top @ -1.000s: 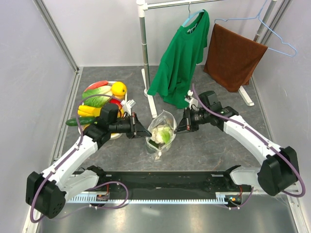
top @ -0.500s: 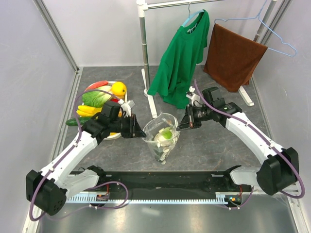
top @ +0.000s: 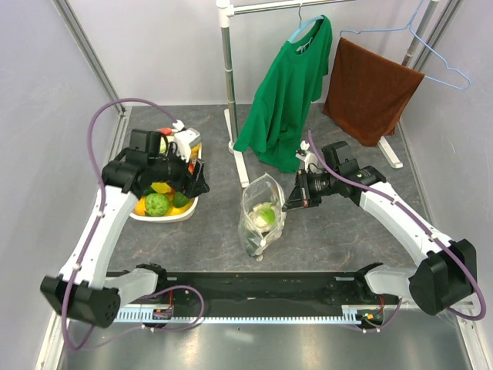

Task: Place the food in the zip-top bag and seal the zipper
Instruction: Adjust the zipper food storage bag at the center of the board, then pick up the fake fruit from the bin.

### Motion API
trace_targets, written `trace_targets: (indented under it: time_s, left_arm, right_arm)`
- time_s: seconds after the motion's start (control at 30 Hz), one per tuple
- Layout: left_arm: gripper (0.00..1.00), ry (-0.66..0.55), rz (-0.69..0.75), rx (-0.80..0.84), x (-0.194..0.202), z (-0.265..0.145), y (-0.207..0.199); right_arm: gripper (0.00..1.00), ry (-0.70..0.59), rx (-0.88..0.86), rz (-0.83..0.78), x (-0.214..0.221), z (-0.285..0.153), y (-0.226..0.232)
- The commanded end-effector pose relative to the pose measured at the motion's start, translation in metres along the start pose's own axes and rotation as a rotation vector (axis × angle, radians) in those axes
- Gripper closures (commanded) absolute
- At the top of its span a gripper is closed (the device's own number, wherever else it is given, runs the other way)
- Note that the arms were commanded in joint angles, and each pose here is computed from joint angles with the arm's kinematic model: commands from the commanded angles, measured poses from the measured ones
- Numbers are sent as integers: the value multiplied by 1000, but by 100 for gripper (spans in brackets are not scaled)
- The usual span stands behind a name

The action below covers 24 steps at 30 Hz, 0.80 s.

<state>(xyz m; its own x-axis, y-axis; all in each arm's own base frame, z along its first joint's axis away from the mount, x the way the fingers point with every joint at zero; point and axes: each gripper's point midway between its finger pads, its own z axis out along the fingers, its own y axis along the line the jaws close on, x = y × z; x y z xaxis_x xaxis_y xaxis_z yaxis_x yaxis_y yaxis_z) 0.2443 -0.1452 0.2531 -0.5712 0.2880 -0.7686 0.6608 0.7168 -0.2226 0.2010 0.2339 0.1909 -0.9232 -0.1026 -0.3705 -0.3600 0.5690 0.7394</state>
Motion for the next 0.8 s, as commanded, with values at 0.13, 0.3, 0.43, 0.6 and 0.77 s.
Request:
trace_targets:
  time_s: [0.13,0.3,0.43,0.6,0.77]
  left_arm:
    - [19,239,199,-247,18,-1,100]
    - [18,229,-69,-443,21,-17,120]
    - [17,168,-463,-772,40,-37,144]
    - [15,127,-742,-913,51,-41,151]
    - [15,165,-819,-943,62,-27,166]
  right_arm:
    - [100,-35,-4,-36,-4,-5,5]
    - [100,-34,2,-33,-4,-5,3]
    - [100,-33,-10,-28,-6,-2,3]
    - [100,-24,-27,-16,-7,0,6]
    - [100,-36,-45,-17,-9,-1,10]
